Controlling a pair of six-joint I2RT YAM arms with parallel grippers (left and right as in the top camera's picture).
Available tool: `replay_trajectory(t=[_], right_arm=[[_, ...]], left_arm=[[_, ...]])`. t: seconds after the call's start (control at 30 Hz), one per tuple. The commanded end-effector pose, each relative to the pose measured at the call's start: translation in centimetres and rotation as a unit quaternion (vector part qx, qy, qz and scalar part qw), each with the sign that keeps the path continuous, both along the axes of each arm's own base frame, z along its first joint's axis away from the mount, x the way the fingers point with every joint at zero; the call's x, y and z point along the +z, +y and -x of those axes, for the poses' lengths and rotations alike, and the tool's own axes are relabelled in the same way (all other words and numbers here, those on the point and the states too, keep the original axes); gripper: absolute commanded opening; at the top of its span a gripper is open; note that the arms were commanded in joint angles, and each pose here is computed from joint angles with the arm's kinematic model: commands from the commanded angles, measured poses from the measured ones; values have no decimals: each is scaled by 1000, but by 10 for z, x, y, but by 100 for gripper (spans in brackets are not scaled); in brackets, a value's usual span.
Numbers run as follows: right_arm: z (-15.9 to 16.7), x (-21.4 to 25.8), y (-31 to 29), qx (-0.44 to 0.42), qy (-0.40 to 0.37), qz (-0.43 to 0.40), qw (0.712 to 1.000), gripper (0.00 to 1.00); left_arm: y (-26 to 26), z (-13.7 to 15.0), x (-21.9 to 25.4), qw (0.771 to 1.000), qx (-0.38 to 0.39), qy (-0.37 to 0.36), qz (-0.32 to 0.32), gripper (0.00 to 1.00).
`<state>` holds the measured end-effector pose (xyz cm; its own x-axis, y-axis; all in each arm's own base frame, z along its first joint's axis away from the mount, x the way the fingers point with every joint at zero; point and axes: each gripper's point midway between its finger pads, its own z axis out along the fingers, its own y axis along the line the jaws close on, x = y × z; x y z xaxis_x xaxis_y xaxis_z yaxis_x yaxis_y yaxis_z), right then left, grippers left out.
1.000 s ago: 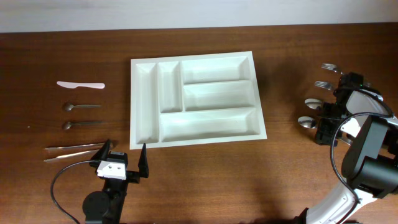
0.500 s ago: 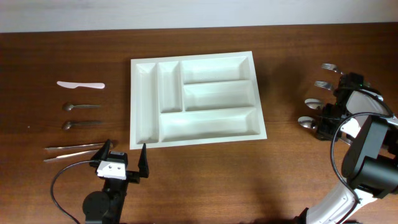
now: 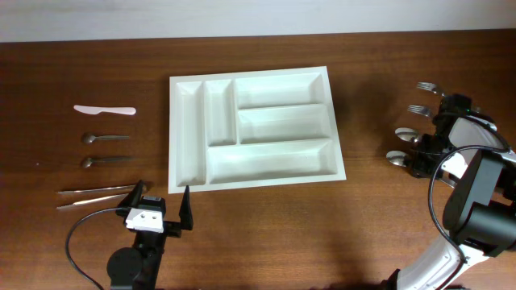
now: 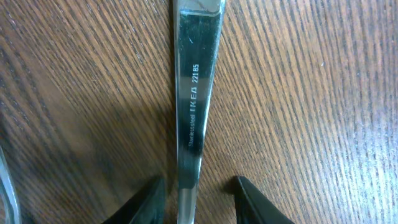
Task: Pack container
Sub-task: 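Lower the right gripper and close it on the spoon handle, then lift the spoon and carry it left over the tray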
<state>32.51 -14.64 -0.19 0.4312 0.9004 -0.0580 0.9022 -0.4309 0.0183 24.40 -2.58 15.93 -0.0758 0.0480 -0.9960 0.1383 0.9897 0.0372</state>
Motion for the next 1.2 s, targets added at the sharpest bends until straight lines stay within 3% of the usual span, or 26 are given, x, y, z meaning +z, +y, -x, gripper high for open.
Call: replay_trajectory(t=[0.0,0.1,0.47,0.57,0.9,1.17], right_arm=[[0,-5,0,-4,6,0,1000,31],[1,-5,0,-4,8,0,1000,24],[0,-5,0,-2,8,-1,1000,23],[0,-5,0,11,7,0,1000,14],[-1,-5,-1,13,6,1,1000,6],[-29,14,-14,113,-27,25,993,4]], left_arm=[[2,0,-1,1000,4,-1,-4,99],[2,0,-1,1000,4,-1,-4,99],[2,0,-1,1000,4,-1,-4,99],[2,0,-1,1000,4,-1,-4,99],[2,0,-1,1000,4,-1,-4,99],[2,0,-1,1000,4,-1,-4,99]])
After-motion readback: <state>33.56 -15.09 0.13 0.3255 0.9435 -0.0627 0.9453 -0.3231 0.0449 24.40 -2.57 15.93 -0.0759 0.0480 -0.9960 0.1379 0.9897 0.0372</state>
